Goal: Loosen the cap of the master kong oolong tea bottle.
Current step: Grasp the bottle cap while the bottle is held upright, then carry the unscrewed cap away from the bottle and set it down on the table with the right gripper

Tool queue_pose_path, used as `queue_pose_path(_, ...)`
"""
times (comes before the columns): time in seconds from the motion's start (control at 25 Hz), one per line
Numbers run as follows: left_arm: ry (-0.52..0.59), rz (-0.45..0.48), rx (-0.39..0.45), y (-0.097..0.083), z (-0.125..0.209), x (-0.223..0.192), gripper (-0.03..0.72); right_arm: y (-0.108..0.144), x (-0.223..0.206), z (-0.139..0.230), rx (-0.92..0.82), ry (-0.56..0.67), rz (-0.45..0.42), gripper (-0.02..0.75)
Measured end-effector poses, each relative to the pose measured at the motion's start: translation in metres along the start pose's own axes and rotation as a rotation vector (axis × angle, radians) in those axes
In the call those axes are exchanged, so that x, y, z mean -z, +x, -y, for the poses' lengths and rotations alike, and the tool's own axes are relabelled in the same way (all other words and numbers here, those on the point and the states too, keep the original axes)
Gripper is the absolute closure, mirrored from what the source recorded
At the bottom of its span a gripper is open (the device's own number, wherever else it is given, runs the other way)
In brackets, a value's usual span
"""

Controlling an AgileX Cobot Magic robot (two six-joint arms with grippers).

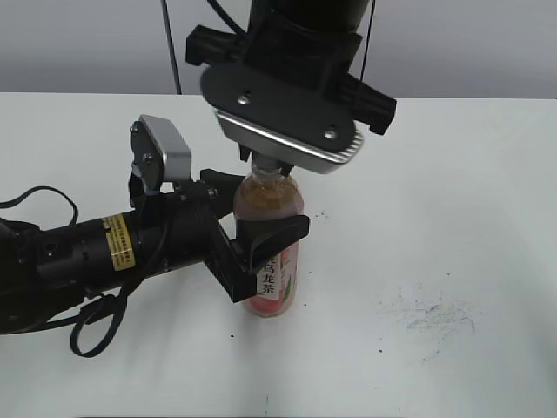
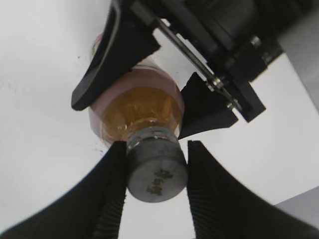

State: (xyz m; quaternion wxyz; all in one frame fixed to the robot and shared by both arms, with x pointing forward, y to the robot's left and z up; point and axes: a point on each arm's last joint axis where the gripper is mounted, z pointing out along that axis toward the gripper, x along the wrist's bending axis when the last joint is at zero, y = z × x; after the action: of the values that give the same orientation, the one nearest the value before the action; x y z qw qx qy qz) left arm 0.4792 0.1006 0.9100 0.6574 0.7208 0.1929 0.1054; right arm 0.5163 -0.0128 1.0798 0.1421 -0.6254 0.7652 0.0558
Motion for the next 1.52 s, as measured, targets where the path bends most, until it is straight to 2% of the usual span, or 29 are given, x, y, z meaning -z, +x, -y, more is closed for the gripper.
queue_pose_path(0.12, 0.000, -0.001, 0.001, 0.000, 0.000, 0.000, 0.239, -0.001, 0.000, -0.001, 0.234, -0.006, 0.008, 0.461)
queue_pose_path(0.24, -0.001, -0.002, 0.003, 0.000, 0.000, 0.000, 0.239, -0.001, 0.000, -0.001, 0.389, -0.006, 0.009, 0.461)
queue_pose_path(0.52, 0.000, -0.004, 0.004, 0.000, 0.000, 0.000, 0.239, 0.000, 0.000, 0.001, 0.605, 0.008, -0.006, 0.461)
queue_pose_path(0.64, 0.000, -0.002, 0.005, 0.000, 0.000, 0.000, 0.239, 0.001, 0.002, 0.001, 0.640, 0.013, -0.005, 0.461)
queue_pose_path(0.96, -0.011, 0.004, 0.004, 0.000, -0.001, 0.000, 0.239, 0.002, 0.008, 0.000, 0.655, 0.031, -0.009, 0.463)
queue_pose_path(1.28, 0.002, 0.006, 0.003, -0.001, 0.001, 0.000, 0.240, 0.005, 0.025, 0.003, 0.665, 0.105, -0.026, 0.465)
queue_pose_path(1.44, 0.002, 0.006, 0.003, -0.001, 0.001, 0.000, 0.240, 0.009, 0.026, 0.009, 0.447, 0.161, -0.069, 0.465)
queue_pose_path(1.52, 0.002, 0.006, 0.003, -0.001, 0.001, 0.000, 0.240, 0.015, 0.027, 0.017, 0.236, 0.212, -0.090, 0.465)
